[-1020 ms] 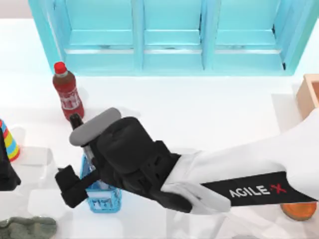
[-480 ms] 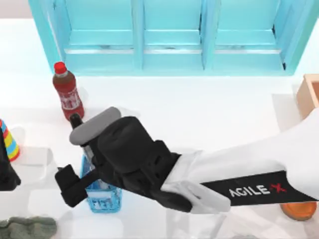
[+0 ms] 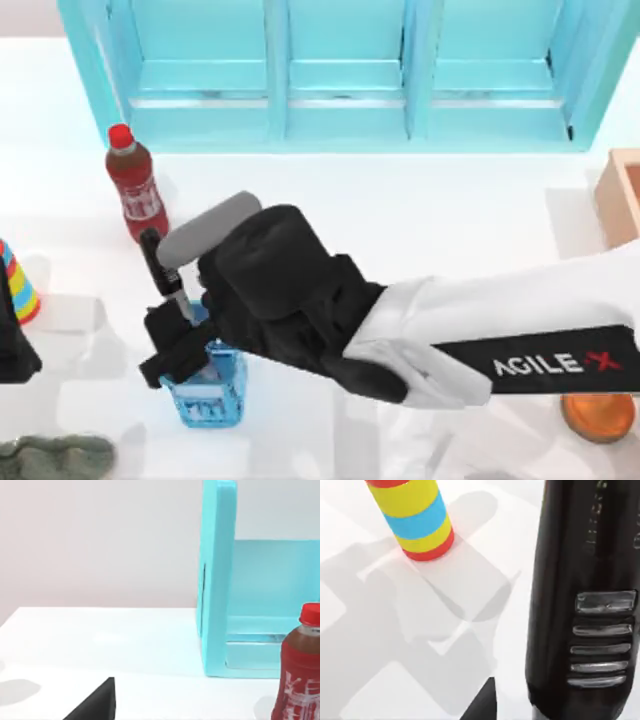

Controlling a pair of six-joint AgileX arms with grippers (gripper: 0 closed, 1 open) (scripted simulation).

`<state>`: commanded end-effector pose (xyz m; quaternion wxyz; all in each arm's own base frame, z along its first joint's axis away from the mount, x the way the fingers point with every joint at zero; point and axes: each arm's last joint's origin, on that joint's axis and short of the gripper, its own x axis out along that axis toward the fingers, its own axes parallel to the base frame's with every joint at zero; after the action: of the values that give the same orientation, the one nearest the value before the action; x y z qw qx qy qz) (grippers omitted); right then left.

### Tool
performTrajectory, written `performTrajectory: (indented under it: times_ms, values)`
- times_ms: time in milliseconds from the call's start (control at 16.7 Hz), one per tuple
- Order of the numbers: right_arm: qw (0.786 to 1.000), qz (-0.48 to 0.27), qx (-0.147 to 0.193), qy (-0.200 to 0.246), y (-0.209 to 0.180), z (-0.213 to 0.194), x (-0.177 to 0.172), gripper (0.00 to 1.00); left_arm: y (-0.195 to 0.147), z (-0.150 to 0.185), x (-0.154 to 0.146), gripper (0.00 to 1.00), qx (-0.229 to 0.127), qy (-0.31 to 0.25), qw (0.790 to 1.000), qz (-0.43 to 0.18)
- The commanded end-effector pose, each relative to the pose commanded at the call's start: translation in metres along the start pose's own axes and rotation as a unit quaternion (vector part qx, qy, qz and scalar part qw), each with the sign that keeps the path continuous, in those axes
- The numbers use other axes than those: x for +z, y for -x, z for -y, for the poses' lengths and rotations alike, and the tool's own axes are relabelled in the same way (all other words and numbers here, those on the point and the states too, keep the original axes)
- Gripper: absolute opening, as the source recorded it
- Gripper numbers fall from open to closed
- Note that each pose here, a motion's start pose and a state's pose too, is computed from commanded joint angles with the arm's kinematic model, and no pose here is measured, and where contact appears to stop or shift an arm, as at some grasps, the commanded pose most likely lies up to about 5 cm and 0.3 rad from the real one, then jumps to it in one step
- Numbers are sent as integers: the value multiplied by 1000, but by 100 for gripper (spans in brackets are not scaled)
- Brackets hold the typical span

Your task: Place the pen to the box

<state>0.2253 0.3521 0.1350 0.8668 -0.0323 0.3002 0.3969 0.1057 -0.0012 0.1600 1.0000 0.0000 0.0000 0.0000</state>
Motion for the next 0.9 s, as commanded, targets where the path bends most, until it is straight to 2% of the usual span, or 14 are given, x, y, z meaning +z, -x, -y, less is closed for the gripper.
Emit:
performTrajectory:
  times_ms: [180, 360, 540, 720, 900]
  values:
    - [1000, 3, -1, -1, 41, 19, 29, 0, 0, 0, 0, 100, 0, 0, 1000, 0]
    - [1000, 18, 5, 2, 101, 37, 58, 0, 0, 0, 0, 100, 0, 0, 1000, 0]
    - [1000, 13, 7, 3, 147, 52, 65, 0, 0, 0, 0, 100, 0, 0, 1000, 0]
    - [1000, 6, 7, 2, 166, 60, 64, 0, 0, 0, 0, 100, 0, 0, 1000, 0]
    - [1000, 6, 7, 2, 167, 60, 64, 0, 0, 0, 0, 100, 0, 0, 1000, 0]
